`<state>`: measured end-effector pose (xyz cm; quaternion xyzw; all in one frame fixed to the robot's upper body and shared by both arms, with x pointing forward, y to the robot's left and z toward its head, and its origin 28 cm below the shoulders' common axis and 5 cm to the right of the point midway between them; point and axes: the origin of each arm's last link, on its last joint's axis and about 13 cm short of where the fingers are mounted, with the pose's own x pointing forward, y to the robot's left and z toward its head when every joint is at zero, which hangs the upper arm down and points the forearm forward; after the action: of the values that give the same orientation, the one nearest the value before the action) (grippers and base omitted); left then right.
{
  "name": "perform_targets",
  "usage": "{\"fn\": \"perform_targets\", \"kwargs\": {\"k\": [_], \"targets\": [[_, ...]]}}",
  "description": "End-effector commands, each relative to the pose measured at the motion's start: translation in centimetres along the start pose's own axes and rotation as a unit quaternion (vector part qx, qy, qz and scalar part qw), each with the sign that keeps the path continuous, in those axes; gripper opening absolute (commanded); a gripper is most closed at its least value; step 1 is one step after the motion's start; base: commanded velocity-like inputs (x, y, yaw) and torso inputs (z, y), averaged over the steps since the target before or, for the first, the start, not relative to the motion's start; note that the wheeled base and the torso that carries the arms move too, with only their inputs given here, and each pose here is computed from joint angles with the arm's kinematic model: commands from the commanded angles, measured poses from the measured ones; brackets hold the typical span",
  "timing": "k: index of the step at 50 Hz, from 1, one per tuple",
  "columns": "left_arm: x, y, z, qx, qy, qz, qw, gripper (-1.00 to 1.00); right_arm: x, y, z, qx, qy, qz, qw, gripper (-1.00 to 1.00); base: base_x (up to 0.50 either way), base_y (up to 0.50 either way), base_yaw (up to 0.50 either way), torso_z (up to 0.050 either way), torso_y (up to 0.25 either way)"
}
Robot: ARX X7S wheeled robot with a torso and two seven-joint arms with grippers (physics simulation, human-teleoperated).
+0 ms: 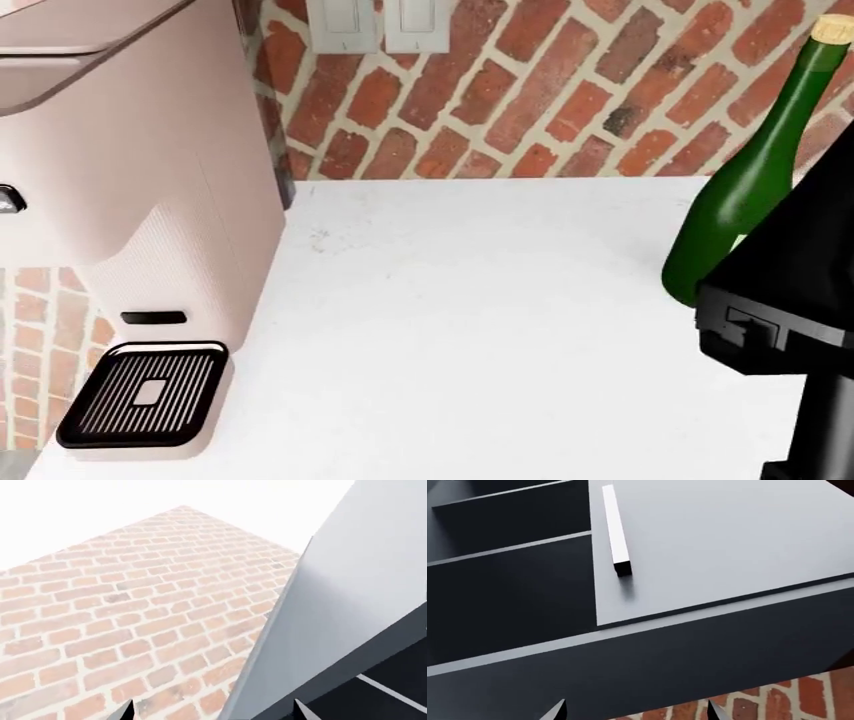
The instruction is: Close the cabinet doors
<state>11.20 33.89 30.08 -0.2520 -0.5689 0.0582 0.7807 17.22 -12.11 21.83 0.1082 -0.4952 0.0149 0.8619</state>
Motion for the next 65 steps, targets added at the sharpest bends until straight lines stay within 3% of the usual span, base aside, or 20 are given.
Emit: {"fn": "perform_targets", "kwargs": {"k": [1,8,22,29,32,39,41,46,56,65], "targets": [[4.0,-0.4,0.3,-0.044,-0.006,0.009,0.999,1.00,0.1,-0.2,-0.2,-0.001,0.000,-0.004,1.000,1.00,0.00,0.00,0.00,0.000,0.000],[6.9,-3.0,0.3,-0.067,-0.015,-0.024,0.997,1.00,0.2,-0.4,-0.1,-0.006,-0.003,-0.007,1.000,1.00,0.00,0.00,0.00,0.000,0.000],[10.1,-5.8,-0.3,-0.055,-0.017,-0.066,0.996,1.00,0.6,-0.6,0.0,-0.009,-0.009,-0.011,1.000,1.00,0.00,0.00,0.00,0.007,0.000],[11.4,-8.5,-0.5,-0.053,-0.012,-0.117,0.992,1.00,0.5,-0.5,0.1,-0.007,-0.009,-0.011,1.000,1.00,0.00,0.00,0.00,0.013,0.000],[11.6,-9.4,-1.5,-0.035,0.004,-0.145,0.989,1.00,0.5,-0.6,0.0,-0.006,-0.008,-0.011,1.000,1.00,0.00,0.00,0.00,0.007,0.000],[11.6,-10.6,-4.1,0.005,0.052,-0.187,0.981,1.00,0.6,-0.6,0.0,-0.006,-0.008,-0.011,1.000,1.00,0.00,0.00,0.00,0.008,0.000],[11.2,-11.1,-5.5,0.030,0.079,-0.211,0.974,1.00,0.6,-0.7,0.0,-0.007,-0.009,-0.012,1.000,1.00,0.00,0.00,0.00,0.007,0.000],[10.2,-11.8,-7.3,0.051,0.113,-0.254,0.959,1.00,0.5,-0.7,-0.1,-0.007,-0.009,-0.012,1.000,1.00,0.00,0.00,0.00,0.012,0.000],[8.4,-13.4,-9.2,0.052,0.148,-0.302,0.940,1.00,0.5,-0.7,-0.2,-0.007,-0.008,-0.013,1.000,1.00,0.00,0.00,0.00,0.009,0.000],[8.4,-14.3,-10.0,0.056,0.156,-0.316,0.934,1.00,0.5,-0.7,-0.1,-0.005,-0.010,-0.013,1.000,1.00,0.00,0.00,0.00,0.006,0.000]]}}
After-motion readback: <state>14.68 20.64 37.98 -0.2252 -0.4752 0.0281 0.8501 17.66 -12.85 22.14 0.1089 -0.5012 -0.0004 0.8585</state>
